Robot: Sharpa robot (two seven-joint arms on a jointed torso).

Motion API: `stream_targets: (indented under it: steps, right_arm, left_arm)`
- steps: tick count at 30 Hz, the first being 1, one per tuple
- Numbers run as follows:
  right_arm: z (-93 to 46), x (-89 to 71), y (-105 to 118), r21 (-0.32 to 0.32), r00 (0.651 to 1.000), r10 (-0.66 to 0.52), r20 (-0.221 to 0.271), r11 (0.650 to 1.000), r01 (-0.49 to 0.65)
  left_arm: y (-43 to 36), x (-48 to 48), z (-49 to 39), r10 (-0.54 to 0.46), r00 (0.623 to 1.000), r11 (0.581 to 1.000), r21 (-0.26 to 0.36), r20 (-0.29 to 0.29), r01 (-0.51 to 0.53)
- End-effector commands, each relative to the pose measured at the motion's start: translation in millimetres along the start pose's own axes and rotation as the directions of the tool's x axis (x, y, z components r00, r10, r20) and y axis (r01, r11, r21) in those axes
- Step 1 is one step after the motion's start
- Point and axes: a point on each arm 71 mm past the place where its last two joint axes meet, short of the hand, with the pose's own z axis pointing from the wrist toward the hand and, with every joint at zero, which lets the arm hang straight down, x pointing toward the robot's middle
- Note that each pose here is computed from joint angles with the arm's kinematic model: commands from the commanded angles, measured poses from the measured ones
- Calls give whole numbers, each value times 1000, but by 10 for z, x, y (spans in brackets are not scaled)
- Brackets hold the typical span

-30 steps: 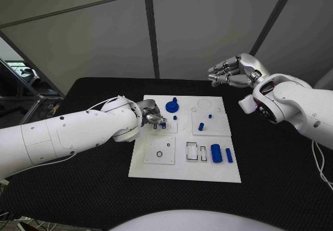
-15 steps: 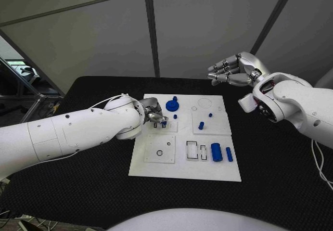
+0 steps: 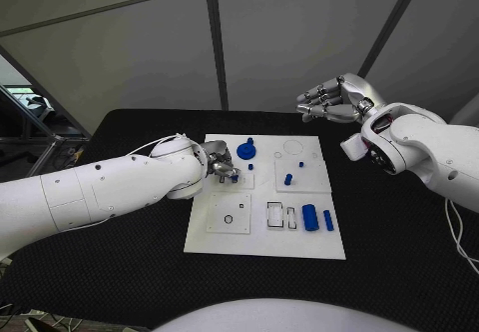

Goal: Assemble the parts on the task board

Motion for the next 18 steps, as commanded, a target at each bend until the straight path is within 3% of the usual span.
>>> stream_targets:
  steps: [1, 18]
  right_arm:
    - [5, 4, 13, -7, 1000, -1, -8, 1000, 1]
    - [10, 11, 12, -4, 1000, -1, -9, 1000, 1]
  left_arm:
    - [-7, 2, 6, 37, 999, 999, 0, -11, -37]
    - [-13, 21, 14, 56, 998, 998, -1, -36, -56]
